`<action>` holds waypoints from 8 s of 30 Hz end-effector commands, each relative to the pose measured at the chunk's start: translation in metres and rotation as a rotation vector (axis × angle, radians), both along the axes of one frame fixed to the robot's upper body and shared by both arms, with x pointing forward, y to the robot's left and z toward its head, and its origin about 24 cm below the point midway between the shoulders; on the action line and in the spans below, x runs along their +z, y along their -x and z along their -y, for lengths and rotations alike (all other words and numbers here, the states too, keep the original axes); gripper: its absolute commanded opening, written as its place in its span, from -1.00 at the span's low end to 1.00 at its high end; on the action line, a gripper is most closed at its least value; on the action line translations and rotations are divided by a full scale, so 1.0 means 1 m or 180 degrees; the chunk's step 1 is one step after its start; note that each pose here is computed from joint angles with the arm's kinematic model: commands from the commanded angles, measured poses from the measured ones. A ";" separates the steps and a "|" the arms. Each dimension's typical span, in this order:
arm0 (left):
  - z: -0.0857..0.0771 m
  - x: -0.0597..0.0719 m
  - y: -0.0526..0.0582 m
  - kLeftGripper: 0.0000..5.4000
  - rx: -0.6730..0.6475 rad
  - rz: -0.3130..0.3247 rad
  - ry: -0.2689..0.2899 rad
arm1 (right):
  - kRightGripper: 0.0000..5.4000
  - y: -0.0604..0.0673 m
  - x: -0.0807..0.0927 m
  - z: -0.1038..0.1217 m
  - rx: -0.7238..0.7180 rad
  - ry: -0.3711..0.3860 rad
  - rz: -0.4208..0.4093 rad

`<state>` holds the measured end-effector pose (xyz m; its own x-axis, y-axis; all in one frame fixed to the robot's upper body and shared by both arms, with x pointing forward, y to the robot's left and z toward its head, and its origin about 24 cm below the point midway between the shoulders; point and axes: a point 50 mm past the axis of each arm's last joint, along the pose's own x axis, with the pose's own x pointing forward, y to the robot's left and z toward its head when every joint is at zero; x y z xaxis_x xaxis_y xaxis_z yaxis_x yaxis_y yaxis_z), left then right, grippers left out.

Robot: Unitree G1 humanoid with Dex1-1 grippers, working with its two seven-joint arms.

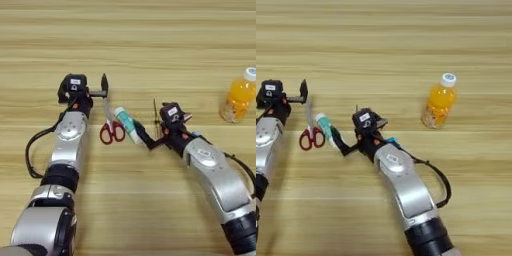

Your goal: Move the objects on the table

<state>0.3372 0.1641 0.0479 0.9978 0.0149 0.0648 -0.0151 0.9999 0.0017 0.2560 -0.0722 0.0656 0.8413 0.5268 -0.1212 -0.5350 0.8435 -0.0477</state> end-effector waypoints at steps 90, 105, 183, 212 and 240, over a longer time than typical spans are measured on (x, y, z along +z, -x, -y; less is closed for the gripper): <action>-0.002 -0.001 0.001 1.00 -0.0001 -0.0047 -0.0018 | 0.98 -0.007 -0.039 0.089 -0.1027 0.0158 -0.0402; 0.000 -0.001 0.001 1.00 -0.0001 -0.0046 -0.0018 | 0.98 0.005 -0.023 0.073 -0.0813 0.0118 -0.0098; -0.002 -0.002 0.000 1.00 0.0010 -0.0054 -0.0026 | 0.98 0.017 -0.055 0.083 -0.1059 0.0366 -0.0910; -0.003 -0.002 -0.002 1.00 -0.0007 -0.0072 -0.0003 | 0.60 -0.006 -0.087 0.074 -0.0925 0.0109 -0.1334; -0.005 -0.002 -0.002 1.00 0.0032 -0.0054 0.0005 | -0.48 -0.006 -0.075 0.069 -0.0778 0.0106 -0.0975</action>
<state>0.3367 0.1696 0.0423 0.9989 0.0265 0.0374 -0.0265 0.9996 0.0007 0.2761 -0.1417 0.0124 0.9032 0.2992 -0.3077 -0.3091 0.9509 0.0172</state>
